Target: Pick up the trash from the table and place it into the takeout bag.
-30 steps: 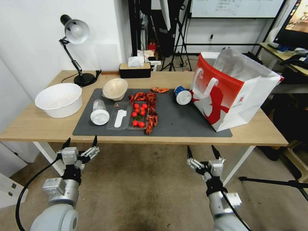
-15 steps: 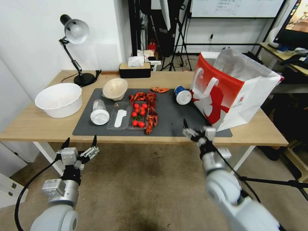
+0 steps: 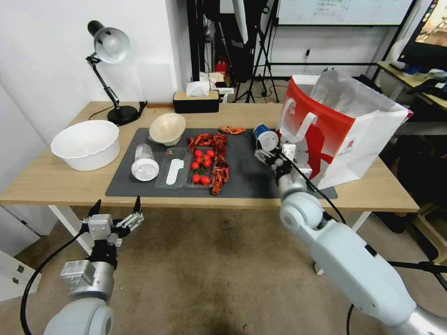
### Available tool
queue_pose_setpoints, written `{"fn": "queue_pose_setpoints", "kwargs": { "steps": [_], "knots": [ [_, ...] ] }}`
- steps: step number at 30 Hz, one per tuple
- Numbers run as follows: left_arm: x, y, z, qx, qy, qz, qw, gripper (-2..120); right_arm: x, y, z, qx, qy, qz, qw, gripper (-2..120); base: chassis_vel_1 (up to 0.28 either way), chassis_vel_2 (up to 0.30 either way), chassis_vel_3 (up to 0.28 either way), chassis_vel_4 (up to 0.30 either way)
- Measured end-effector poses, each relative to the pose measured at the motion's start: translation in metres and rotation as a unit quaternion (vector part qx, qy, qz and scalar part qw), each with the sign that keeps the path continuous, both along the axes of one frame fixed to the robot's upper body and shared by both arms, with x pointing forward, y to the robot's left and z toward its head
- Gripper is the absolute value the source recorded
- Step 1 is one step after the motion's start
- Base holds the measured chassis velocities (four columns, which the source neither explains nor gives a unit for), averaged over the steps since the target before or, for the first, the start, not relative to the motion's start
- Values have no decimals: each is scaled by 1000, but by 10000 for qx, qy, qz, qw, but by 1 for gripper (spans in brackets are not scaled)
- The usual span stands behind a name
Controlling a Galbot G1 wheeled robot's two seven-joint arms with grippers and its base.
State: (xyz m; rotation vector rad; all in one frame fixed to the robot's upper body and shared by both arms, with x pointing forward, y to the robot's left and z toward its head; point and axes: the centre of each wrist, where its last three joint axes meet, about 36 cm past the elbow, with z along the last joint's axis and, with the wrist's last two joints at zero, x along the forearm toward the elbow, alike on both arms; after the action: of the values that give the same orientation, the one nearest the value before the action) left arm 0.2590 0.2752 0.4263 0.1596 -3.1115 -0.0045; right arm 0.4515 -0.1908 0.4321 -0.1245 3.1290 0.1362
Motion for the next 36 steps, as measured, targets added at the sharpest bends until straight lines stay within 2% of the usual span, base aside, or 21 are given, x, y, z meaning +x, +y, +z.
{"fn": "queue_pose_setpoints", "kwargs": {
  "steps": [1,4,8,16,24,36],
  "knots": [
    [0,0,0,0,0,0,10000,100,0,0,0,0,0,0,10000,100,0,0,0,0],
    [-1,0,1,-6,-11,22,10000,100,41,17,13,1,150,-43,9999,100,0,0,0,0],
    [0,0,1,-11,-21,32,10000,100,61,28,19,-215,311,-156,9992,100,0,0,0,0],
    [1,-1,-3,-44,4,27,10000,100,95,32,11,-526,561,-459,9960,100,0,0,0,0],
    [1,0,-6,-26,7,35,10000,100,115,41,5,-637,686,-568,9940,100,0,0,0,0],
    [1,-1,-7,-33,-6,20,10000,100,125,44,0,-685,725,-627,9930,100,0,0,0,0]
  ]
}}
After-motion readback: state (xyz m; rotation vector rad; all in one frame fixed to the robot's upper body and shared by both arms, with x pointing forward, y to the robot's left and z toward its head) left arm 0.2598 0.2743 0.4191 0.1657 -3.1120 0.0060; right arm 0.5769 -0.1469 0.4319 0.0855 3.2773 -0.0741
